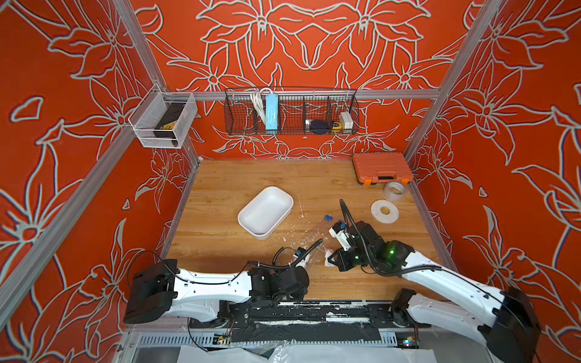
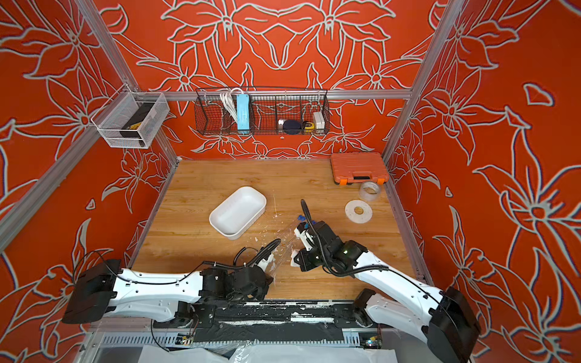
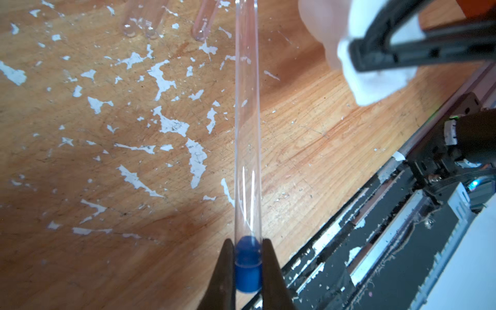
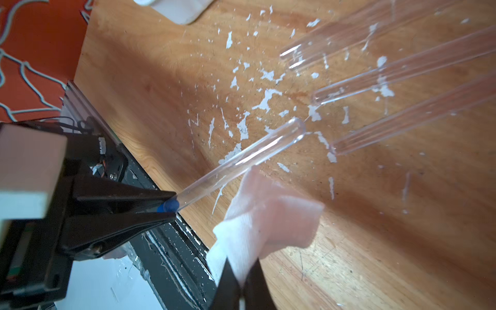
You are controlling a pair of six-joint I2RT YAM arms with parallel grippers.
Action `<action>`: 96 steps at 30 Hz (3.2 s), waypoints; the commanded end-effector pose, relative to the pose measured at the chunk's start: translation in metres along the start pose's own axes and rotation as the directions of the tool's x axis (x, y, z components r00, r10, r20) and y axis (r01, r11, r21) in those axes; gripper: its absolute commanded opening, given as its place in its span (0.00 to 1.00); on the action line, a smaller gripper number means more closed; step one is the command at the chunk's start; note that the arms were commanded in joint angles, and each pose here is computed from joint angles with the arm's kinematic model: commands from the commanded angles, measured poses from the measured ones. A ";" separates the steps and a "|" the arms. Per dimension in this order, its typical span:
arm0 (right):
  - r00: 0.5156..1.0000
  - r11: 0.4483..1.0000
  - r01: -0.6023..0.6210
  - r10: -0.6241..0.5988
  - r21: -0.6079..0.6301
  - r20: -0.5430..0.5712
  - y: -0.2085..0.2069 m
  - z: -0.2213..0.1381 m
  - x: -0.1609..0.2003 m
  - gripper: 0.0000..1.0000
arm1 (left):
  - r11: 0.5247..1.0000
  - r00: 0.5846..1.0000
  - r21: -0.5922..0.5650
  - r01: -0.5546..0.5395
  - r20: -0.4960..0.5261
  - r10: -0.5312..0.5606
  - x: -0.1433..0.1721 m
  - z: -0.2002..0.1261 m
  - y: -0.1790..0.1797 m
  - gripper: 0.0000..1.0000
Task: Wipe the exteriors of test tubes
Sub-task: Pick up the test tube at the center of the board, then wipe the dirt from the test tube.
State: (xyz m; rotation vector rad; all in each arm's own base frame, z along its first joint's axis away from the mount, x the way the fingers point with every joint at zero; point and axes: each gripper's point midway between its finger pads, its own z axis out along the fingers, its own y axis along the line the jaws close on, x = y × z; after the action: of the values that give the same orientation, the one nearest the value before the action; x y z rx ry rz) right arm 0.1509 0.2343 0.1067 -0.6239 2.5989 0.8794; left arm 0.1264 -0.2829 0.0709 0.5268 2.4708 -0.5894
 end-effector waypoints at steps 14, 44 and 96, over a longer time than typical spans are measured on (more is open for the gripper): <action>0.991 0.987 0.129 -0.124 -0.095 0.057 0.055 0.010 -0.018 0.00 | 0.997 0.994 0.062 0.055 0.091 -0.061 -0.034 -0.012 -0.013 0.11; 0.963 0.972 0.227 -0.234 0.065 0.134 0.042 -0.002 -0.055 0.00 | 0.906 0.975 0.401 0.133 0.110 -0.192 -0.049 -0.056 -0.047 0.10; 0.944 0.956 0.294 -0.293 0.019 0.151 0.084 -0.022 -0.048 0.00 | 0.948 0.973 0.302 0.099 0.168 -0.155 -0.065 -0.050 -0.023 0.09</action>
State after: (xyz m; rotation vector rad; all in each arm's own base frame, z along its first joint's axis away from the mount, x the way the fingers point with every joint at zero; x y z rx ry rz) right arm 0.1418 0.2927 0.1794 -0.8778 2.3167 0.8238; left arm 0.1469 -0.2928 0.1493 0.3881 2.2777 -0.9989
